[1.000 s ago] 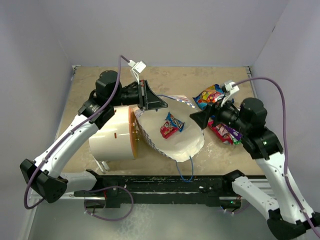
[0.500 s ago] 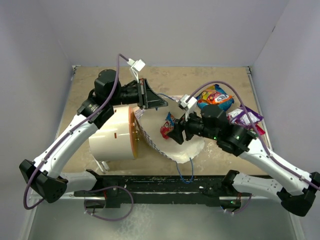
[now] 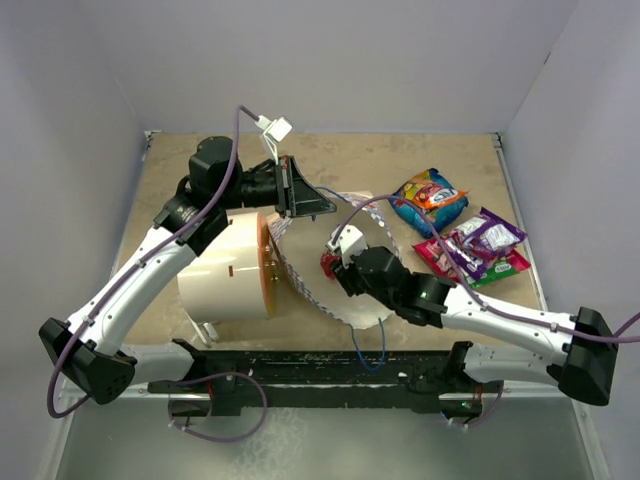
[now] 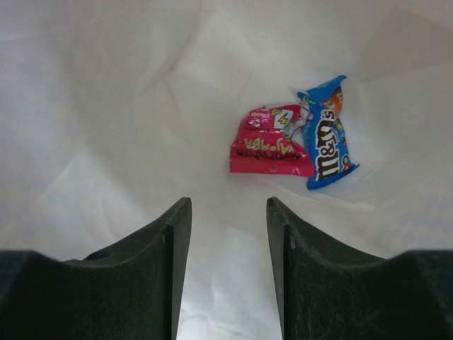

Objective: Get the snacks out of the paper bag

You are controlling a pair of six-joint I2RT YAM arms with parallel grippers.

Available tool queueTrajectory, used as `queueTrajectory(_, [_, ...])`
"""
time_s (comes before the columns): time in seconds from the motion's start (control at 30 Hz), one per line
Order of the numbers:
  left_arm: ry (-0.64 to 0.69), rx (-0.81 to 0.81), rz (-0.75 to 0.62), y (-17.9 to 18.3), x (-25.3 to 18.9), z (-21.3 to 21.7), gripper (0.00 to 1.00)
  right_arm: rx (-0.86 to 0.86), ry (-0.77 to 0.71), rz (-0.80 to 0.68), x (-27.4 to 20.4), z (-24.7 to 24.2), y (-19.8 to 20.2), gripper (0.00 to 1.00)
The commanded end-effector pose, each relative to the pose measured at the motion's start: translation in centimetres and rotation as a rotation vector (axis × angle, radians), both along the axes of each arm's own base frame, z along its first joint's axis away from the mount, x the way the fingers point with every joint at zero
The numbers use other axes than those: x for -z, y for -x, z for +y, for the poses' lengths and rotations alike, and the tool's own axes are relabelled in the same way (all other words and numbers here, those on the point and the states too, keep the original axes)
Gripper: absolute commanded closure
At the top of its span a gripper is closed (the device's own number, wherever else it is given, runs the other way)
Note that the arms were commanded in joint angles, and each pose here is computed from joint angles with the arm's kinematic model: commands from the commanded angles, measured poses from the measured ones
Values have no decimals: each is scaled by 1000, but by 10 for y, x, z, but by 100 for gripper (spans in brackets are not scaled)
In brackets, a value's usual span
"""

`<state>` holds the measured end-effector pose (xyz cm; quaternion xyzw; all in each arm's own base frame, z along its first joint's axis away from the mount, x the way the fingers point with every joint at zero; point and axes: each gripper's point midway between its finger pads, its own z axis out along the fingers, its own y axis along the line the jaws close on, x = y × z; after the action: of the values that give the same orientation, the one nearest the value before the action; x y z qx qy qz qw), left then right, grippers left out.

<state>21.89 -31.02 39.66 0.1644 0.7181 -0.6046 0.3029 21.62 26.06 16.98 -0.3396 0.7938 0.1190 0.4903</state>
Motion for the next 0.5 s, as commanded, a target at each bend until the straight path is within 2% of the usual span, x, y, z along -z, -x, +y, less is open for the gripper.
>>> queueTrajectory(0.0, [37, 31, -82, 7, -24, 0, 100, -7, 17, -220, -11, 3, -25, 49])
queueTrajectory(0.13, [19, 14, -72, 6, -21, 1, 100, -82, 82, -254, 16, 14, -29, 48])
queueTrajectory(0.23, [12, 16, -63, 6, -18, 1, 100, -77, 115, -286, 21, 24, -40, 50])
queueTrajectory(0.47, [18, 27, -68, 6, -20, -1, 100, 79, 152, -272, 48, 24, -70, 52])
